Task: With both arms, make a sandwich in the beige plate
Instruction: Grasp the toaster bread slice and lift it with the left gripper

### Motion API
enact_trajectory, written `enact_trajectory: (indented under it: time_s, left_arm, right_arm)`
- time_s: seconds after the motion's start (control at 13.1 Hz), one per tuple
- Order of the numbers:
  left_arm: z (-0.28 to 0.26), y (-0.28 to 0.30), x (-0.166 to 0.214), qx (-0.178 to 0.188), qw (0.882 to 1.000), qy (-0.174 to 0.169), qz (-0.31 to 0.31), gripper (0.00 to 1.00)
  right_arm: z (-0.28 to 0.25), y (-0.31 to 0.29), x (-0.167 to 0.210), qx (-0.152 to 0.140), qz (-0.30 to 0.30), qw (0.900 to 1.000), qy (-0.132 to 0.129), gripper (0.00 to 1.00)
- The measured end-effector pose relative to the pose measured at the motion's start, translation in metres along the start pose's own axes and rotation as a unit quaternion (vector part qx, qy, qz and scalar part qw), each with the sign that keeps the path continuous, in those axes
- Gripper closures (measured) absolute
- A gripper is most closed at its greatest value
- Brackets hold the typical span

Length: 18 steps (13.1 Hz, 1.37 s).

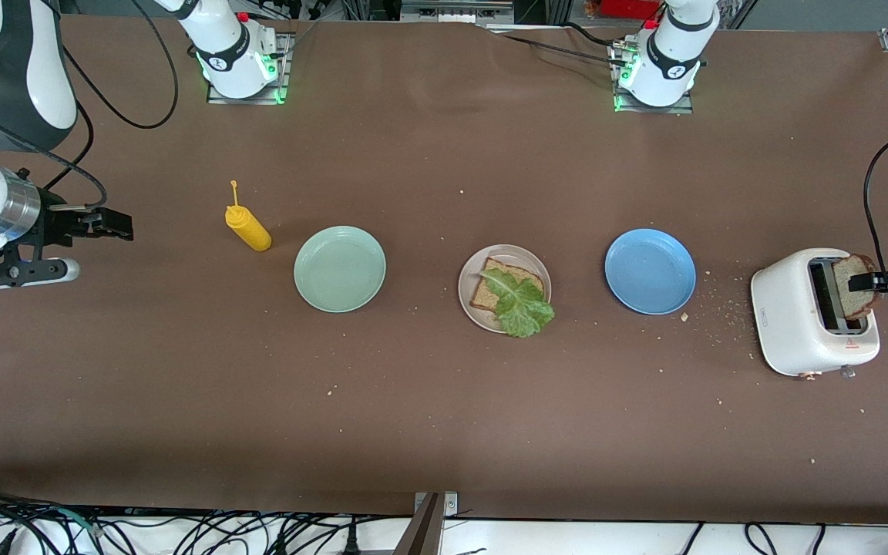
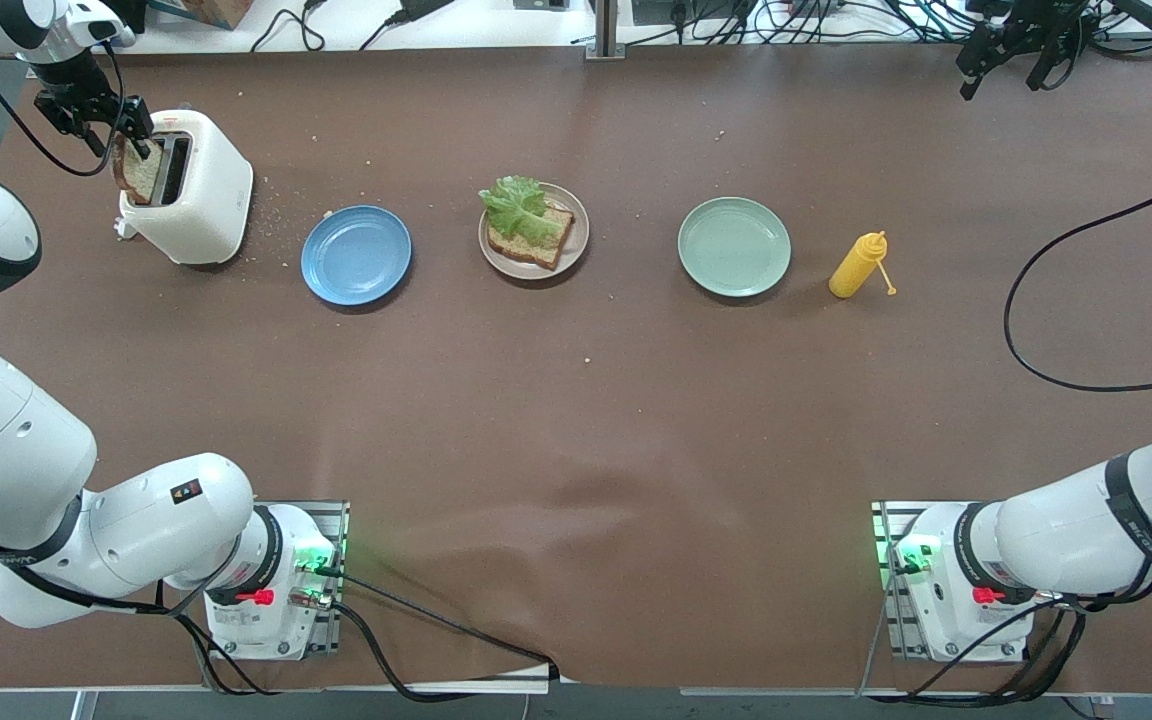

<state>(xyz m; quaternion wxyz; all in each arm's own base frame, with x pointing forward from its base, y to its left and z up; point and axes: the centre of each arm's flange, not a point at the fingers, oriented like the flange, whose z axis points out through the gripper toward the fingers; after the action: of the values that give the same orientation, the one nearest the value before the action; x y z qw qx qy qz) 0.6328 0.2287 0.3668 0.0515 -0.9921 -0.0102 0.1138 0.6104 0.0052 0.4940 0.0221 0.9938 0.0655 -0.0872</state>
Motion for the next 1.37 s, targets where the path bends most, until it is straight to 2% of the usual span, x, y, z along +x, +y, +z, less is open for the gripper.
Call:
enact_trajectory:
  time_s: [0.23,0.38,0.46,0.76,1.07,1.14,1.22,1.37]
  left_arm:
    - [-0.001,0.000,0.000,0.000,1.000,0.001,0.000,0.75]
    - [-0.007,0.000,-0.001,0.001,1.000,0.003,0.000,0.87]
    - [-0.013,0.000,-0.003,0.003,1.000,0.005,0.000,0.88]
    - [-0.080,0.011,-0.026,0.011,1.000,0.012,0.008,0.91]
    - [-0.154,0.078,-0.041,0.007,0.998,0.025,0.059,0.91]
    - [-0.160,0.103,-0.040,-0.010,0.996,0.030,0.078,0.91]
    - [-0.162,0.126,-0.038,-0.050,0.994,0.034,0.092,0.91]
    - [-0.153,0.159,-0.032,-0.162,0.981,0.032,0.107,0.91]
  right_arm:
    - [0.000,0.007,0.000,-0.001,0.010,1.000,0.004,0.00]
    - [-0.013,0.015,0.002,-0.004,0.017,1.000,0.025,0.00]
    - [-0.018,0.023,0.001,-0.004,0.025,0.999,0.030,0.00]
    - [-0.010,0.035,0.003,-0.002,0.035,0.999,0.022,0.00]
    - [0.000,0.037,0.005,-0.001,0.037,0.999,0.007,0.00]
    - [0.003,0.034,0.003,0.003,0.036,0.999,-0.007,0.00]
    - [0.005,0.029,0.000,0.006,0.032,0.999,-0.024,0.00]
    - [0.001,0.016,-0.007,0.010,0.022,0.999,-0.047,0.00]
